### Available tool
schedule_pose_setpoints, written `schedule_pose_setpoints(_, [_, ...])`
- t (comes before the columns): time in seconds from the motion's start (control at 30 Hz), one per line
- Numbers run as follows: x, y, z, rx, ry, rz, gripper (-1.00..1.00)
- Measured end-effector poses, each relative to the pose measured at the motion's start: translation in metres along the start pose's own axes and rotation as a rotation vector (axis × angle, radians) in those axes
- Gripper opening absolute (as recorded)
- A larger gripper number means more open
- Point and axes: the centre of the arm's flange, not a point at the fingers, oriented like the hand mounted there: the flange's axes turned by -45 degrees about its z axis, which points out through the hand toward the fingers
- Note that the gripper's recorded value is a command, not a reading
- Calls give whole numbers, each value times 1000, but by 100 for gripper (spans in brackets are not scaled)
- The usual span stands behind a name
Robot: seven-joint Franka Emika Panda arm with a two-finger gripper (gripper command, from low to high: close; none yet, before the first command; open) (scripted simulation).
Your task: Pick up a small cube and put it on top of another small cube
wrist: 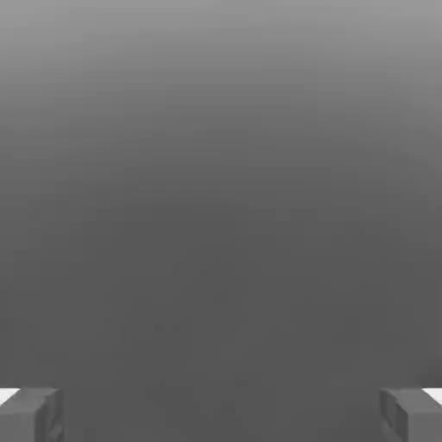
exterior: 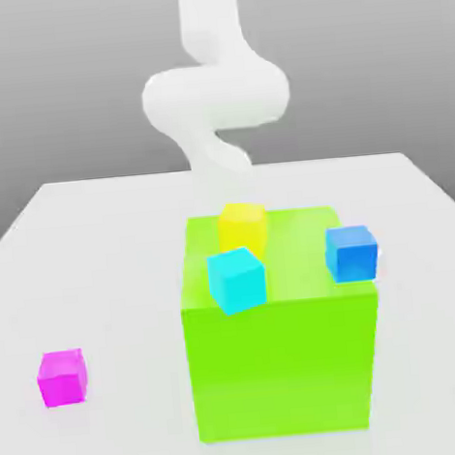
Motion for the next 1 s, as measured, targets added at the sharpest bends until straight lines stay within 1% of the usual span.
schedule_pose_setpoints(0.17, [-25,61,111,-119,-148,265,0])
schedule_pose_setpoints(0.33, [-79,130,201,-234,-279,534,0])
schedule_pose_setpoints(0.53, [-177,206,280,-370,-424,866,0])
schedule_pose_setpoints(0.7, [-280,259,317,-486,-536,1166,0])
schedule_pose_setpoints(0.77, [-308,263,332,-508,-564,1222,0])
schedule_pose_setpoints(0.9, [-341,266,364,-515,-573,1239,0])
schedule_pose_setpoints(0.93, [-349,267,372,-515,-573,1239,-100])
schedule_pose_setpoints(1.0, [-349,267,372,-515,-573,1239,-100])
